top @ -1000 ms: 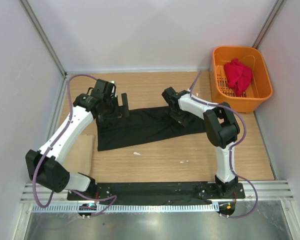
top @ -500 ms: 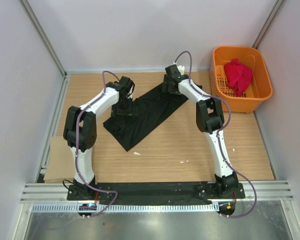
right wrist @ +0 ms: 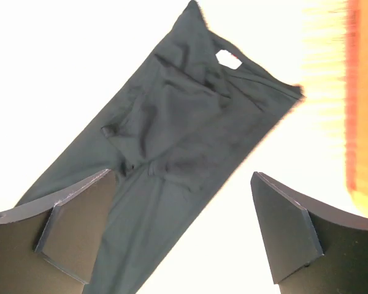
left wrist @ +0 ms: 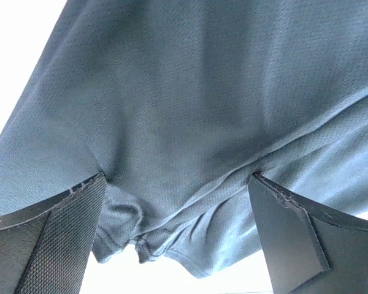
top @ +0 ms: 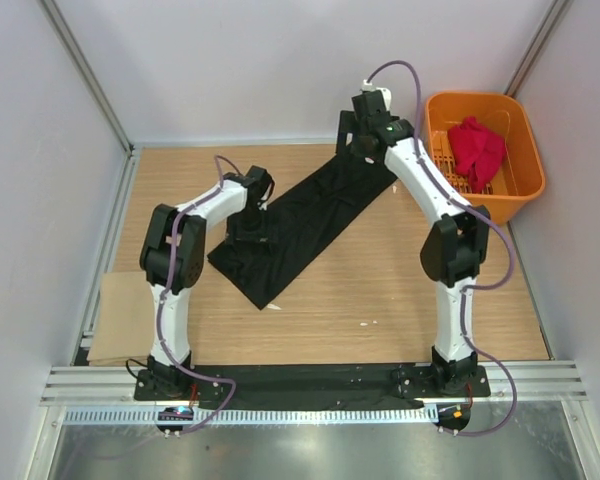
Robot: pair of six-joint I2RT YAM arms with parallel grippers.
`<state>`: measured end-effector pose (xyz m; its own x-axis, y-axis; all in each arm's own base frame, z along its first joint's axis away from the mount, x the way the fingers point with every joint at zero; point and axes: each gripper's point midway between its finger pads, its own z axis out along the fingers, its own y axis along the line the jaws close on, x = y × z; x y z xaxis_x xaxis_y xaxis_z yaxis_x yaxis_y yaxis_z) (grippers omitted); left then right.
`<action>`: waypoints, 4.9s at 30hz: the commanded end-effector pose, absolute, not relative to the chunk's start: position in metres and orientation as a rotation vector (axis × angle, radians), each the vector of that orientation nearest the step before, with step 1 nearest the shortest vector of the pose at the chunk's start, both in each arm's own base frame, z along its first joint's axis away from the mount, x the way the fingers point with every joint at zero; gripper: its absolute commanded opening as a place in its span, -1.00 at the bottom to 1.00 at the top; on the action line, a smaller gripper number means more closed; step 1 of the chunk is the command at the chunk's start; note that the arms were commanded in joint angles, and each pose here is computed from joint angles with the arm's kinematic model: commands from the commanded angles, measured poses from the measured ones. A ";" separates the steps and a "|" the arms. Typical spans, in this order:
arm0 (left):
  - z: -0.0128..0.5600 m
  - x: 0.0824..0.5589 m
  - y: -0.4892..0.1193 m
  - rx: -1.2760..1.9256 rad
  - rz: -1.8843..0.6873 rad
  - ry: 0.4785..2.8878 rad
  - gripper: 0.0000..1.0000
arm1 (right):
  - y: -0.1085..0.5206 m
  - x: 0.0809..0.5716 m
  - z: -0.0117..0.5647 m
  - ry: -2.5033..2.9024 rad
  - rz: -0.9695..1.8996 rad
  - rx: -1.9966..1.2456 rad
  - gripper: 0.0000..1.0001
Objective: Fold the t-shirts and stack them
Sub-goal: Fold the tshirt
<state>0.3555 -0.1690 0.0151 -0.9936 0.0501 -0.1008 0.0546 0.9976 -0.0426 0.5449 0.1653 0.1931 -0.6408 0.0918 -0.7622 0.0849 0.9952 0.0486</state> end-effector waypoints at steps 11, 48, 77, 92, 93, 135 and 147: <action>0.042 0.214 -0.366 -0.193 -1.011 3.123 0.98 | 0.162 0.527 0.147 2.370 0.028 0.100 0.99; 0.108 0.226 -0.263 -0.370 -1.014 2.839 0.67 | 0.283 0.612 0.120 2.208 0.332 0.040 1.00; 0.032 0.153 -0.324 -0.546 -0.987 2.986 0.23 | 0.080 0.201 0.067 2.721 0.431 0.553 0.22; 0.006 0.154 -0.317 -0.615 -0.870 3.003 -0.17 | 0.089 0.188 0.032 2.830 0.478 0.657 0.17; 0.004 0.153 -0.316 -0.615 -0.864 3.009 -0.20 | 0.091 0.186 0.030 2.837 0.494 0.671 0.18; 0.083 0.338 -0.297 -0.559 -0.956 2.908 -1.00 | 0.148 0.352 0.086 2.745 0.678 0.383 -0.97; 0.089 0.414 -0.292 -0.644 -1.078 2.817 -1.00 | 0.152 0.437 0.100 2.672 0.785 0.357 -0.97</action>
<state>0.4004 -0.2914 0.0698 -0.9060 -0.4135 0.0904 -0.3804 0.7019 -0.6022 0.4184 0.1508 0.0773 -0.9202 0.3368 -0.1993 0.1913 0.8315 0.5216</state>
